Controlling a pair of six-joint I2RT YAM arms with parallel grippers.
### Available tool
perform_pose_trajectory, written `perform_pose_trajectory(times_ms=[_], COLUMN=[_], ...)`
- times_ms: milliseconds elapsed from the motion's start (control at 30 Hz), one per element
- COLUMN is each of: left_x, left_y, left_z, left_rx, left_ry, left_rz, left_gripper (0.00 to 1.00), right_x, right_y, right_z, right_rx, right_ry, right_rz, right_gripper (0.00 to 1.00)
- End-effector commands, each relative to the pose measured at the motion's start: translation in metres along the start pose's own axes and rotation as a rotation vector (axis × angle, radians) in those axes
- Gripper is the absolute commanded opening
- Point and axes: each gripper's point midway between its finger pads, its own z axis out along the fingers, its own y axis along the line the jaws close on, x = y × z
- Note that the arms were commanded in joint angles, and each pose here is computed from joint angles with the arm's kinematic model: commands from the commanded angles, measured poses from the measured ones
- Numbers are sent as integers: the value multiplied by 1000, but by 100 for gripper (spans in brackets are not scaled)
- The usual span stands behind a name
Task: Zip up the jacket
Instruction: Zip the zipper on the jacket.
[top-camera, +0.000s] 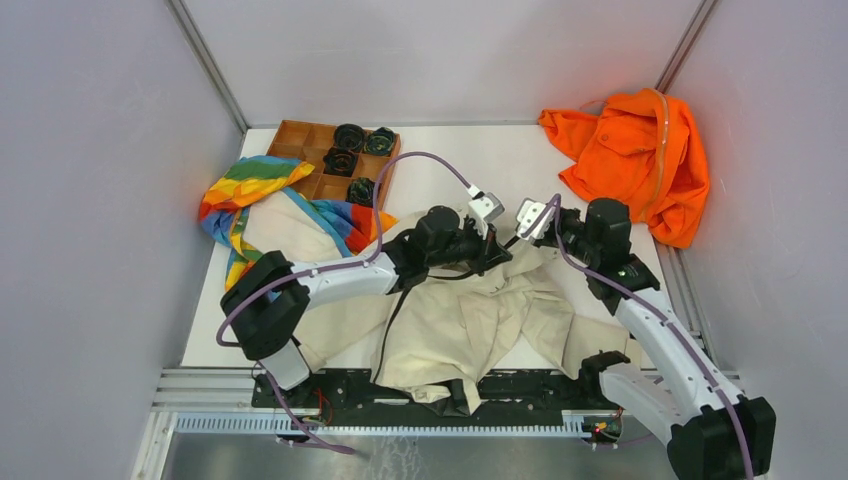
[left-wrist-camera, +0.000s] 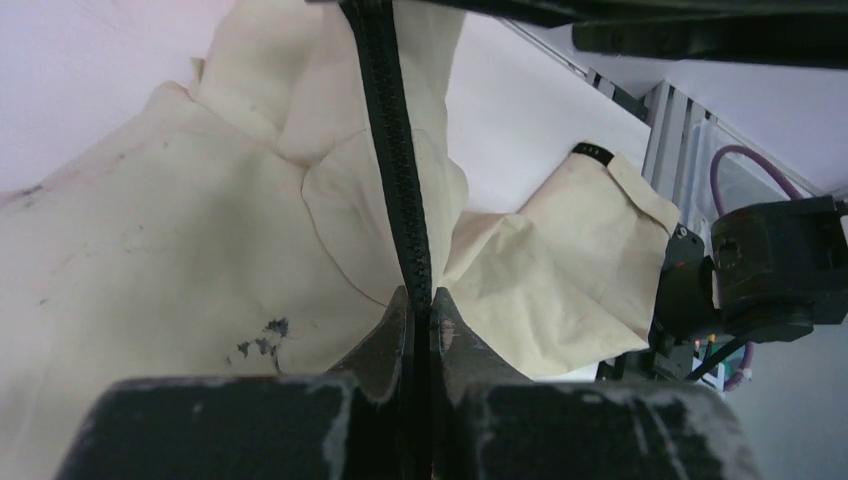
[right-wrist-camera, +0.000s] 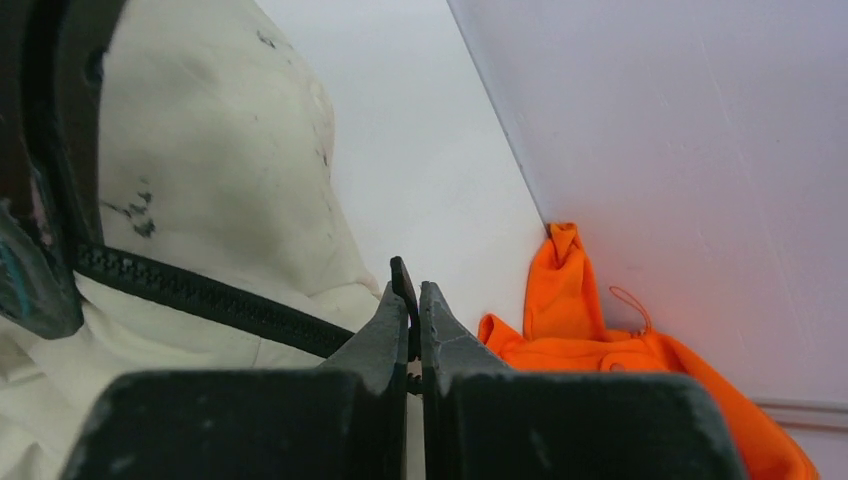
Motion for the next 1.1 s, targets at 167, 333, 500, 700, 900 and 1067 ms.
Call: perform_pose_trajectory(times_ms=[167, 333, 500, 700, 900, 1067], left_x=[41, 55, 76, 95, 108, 115], left_y=[-8, -7, -4, -1, -1, 0], left_z=[-28, -31, -35, -42, -46, -48], left_rx=[40, 56, 70, 69, 77, 77], left_ry=[150, 195, 260, 317, 353, 380], left_rz=[-117, -140, -165, -175, -195, -206], left_gripper=[2, 2, 2, 2, 2, 2], right_x=[56, 54, 50, 55, 61, 61], right_y=[-144, -159, -173, -183, -184, -187], right_z=[-42, -40, -42, -46, -48, -49], right_rx=[432, 456, 480, 508, 512, 521], right_ry=[307, 321, 337, 373, 396, 406], right_rz=[-295, -361, -430, -470, -469, -476], right_gripper=[0, 0, 0, 0, 0, 0])
